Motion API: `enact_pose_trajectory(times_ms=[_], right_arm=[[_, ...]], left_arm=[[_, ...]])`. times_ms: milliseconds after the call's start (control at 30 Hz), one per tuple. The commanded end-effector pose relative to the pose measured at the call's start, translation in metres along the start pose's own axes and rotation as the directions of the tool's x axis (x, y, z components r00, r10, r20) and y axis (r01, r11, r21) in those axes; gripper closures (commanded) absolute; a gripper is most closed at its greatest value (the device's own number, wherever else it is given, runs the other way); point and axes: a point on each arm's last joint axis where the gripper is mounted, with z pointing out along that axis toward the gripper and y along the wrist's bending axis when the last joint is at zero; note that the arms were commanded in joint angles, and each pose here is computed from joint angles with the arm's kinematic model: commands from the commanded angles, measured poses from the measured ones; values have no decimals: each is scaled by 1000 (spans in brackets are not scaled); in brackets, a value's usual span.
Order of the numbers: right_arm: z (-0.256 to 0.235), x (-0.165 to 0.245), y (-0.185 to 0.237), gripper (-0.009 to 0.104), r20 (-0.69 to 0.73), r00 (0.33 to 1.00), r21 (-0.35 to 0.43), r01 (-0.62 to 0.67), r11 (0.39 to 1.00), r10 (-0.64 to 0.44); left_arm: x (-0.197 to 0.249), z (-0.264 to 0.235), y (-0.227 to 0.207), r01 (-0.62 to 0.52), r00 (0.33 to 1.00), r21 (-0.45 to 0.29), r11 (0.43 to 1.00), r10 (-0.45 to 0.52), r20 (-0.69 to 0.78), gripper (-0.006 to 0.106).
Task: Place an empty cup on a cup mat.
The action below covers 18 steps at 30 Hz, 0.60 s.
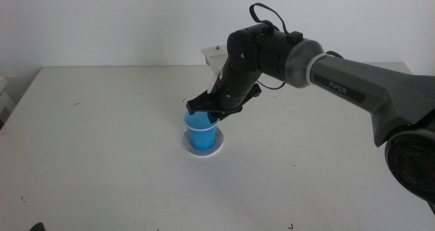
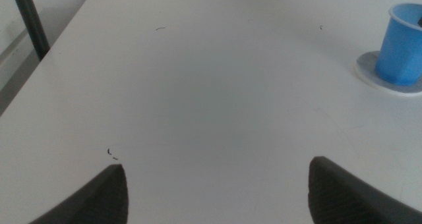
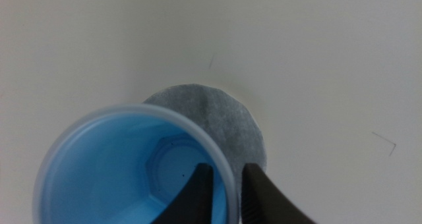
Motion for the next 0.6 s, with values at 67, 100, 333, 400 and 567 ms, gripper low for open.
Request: enact_pose_trajectory(times_ms=[67, 100, 333, 400, 567], right_arm=[[-41, -16, 6, 65, 123, 992, -14, 26, 1000, -24], [-42, -17, 6, 61, 125, 992, -15, 26, 1000, -24], [-81, -23, 7, 36, 190, 981, -24, 27, 999, -22], [-102, -25, 3, 34, 217, 976, -15, 31, 999, -27], [-165, -26, -8, 34, 301, 952, 29, 45, 999, -52]], left_arm=[[-8, -1, -1, 11, 997, 10, 1000, -11, 75, -5], [-8, -1, -1, 11, 997, 10, 1000, -11, 75, -5], [-8, -1, -1, 11, 997, 10, 1000, -11, 75, -5], [-8, -1, -1, 11, 997, 10, 1000, -11, 75, -5], [-8, -1, -1, 11, 997, 10, 1000, -11, 75, -5]])
